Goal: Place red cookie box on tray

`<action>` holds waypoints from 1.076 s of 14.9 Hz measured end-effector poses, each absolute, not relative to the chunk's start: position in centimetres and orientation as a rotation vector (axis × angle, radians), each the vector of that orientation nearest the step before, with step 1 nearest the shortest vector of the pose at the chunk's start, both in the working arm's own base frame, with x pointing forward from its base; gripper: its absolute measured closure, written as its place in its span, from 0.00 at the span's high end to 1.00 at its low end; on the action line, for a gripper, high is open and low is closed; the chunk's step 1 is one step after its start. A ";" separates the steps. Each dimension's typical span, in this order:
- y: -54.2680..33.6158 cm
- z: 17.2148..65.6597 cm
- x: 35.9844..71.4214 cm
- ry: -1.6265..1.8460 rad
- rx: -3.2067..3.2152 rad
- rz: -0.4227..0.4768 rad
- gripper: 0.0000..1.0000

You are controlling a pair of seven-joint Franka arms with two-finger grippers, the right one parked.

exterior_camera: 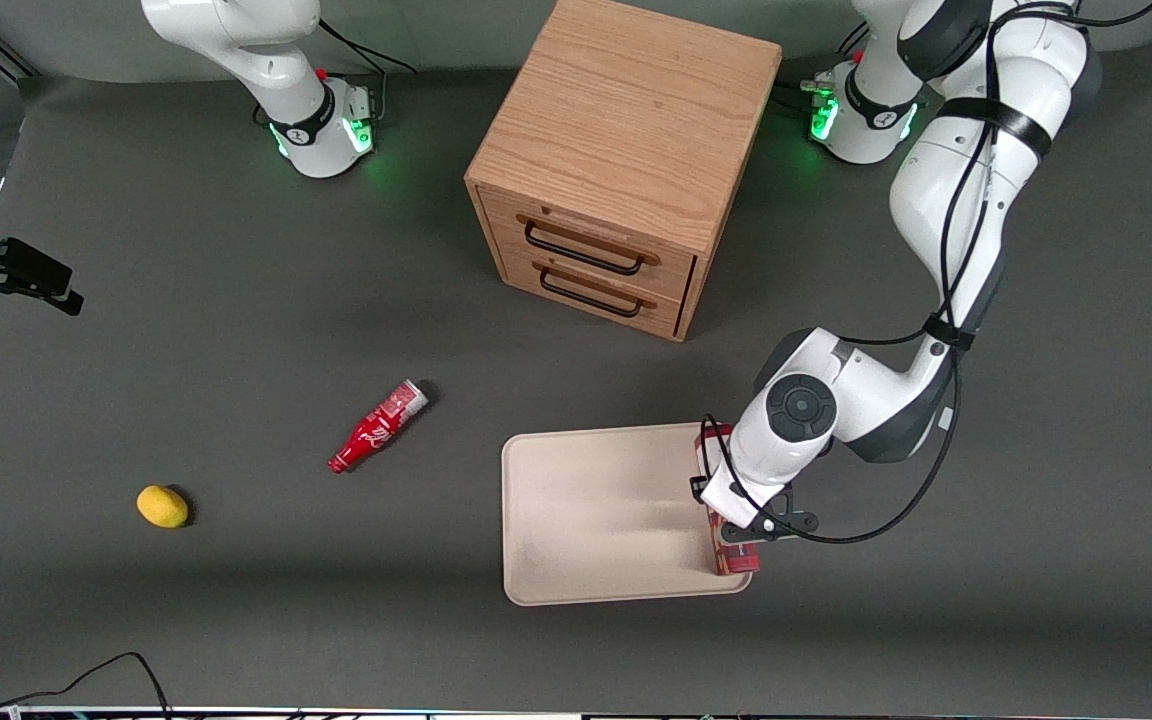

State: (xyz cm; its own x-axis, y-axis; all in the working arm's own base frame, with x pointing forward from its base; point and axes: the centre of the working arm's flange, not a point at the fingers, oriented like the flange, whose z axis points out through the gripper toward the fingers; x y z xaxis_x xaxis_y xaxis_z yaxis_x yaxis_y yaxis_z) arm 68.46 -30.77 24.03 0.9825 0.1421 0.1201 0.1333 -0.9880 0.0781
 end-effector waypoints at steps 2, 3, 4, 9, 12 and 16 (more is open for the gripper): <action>-30.7 24.2 68.5 0.230 3.058 0.198 0.77; -30.6 24.5 68.6 0.241 3.059 0.200 0.87; -30.6 25.1 68.6 0.259 3.067 0.197 0.99; -29.7 34.0 68.0 0.369 3.120 0.177 1.00; -28.4 42.3 66.2 0.449 3.105 0.121 1.00; -21.6 52.4 63.7 0.395 3.114 0.005 1.00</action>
State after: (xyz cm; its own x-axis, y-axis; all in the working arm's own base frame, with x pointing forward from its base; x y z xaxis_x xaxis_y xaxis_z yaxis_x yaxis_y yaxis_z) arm 63.67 -21.63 52.39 0.9684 0.2495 0.0027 0.2495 -0.9684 0.0032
